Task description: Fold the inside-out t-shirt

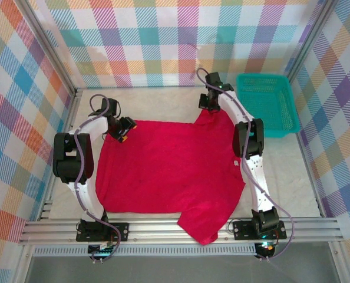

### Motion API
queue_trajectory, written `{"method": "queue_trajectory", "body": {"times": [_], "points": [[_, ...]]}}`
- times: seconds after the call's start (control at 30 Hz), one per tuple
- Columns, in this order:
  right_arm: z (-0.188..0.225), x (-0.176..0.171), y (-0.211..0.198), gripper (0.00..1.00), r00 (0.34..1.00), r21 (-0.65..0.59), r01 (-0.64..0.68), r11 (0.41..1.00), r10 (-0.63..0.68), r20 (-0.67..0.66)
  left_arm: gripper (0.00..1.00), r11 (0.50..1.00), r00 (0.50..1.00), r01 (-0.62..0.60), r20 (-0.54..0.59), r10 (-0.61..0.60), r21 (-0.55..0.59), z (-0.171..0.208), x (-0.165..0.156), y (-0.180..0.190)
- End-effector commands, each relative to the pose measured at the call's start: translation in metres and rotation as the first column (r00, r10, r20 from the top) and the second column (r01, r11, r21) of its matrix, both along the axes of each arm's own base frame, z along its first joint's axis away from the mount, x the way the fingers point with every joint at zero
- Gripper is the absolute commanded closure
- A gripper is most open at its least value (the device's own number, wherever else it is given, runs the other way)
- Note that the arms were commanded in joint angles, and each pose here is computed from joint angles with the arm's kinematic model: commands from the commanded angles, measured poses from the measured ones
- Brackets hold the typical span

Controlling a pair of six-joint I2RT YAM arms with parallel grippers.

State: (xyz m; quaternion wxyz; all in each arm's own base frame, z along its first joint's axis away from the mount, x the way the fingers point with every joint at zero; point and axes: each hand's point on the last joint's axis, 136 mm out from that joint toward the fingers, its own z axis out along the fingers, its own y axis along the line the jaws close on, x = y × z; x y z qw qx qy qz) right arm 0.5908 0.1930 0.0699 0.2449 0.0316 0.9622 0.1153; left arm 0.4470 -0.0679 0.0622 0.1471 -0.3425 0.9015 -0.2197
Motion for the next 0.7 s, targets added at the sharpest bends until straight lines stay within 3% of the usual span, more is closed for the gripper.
{"method": "queue_trajectory", "body": {"times": [0.0,0.27,0.43,0.57,0.67], "points": [[0.068,0.005,0.012,1.00,0.991,0.024,-0.028,0.999,0.024,0.132,0.36,1.000,1.000,0.013,-0.001,-0.013,-0.005,-0.003,-0.001,-0.004],[0.049,0.033,0.029,0.97,0.984,0.104,-0.034,0.994,0.015,0.179,0.36,1.000,1.000,0.011,-0.005,-0.011,0.010,-0.002,-0.004,-0.002],[0.058,0.047,0.037,0.64,0.977,0.183,-0.068,0.981,0.029,0.211,0.35,0.999,1.000,0.016,-0.008,-0.016,0.034,0.003,-0.008,0.002],[0.084,0.022,0.024,0.51,0.983,0.135,-0.079,0.988,0.055,0.175,0.34,0.996,1.000,0.029,0.000,-0.029,0.079,0.016,-0.011,0.008],[0.084,-0.007,0.011,0.50,0.994,0.099,-0.060,0.993,0.050,0.101,0.34,0.996,0.999,0.031,0.006,-0.031,0.082,0.020,-0.013,0.009]]}}
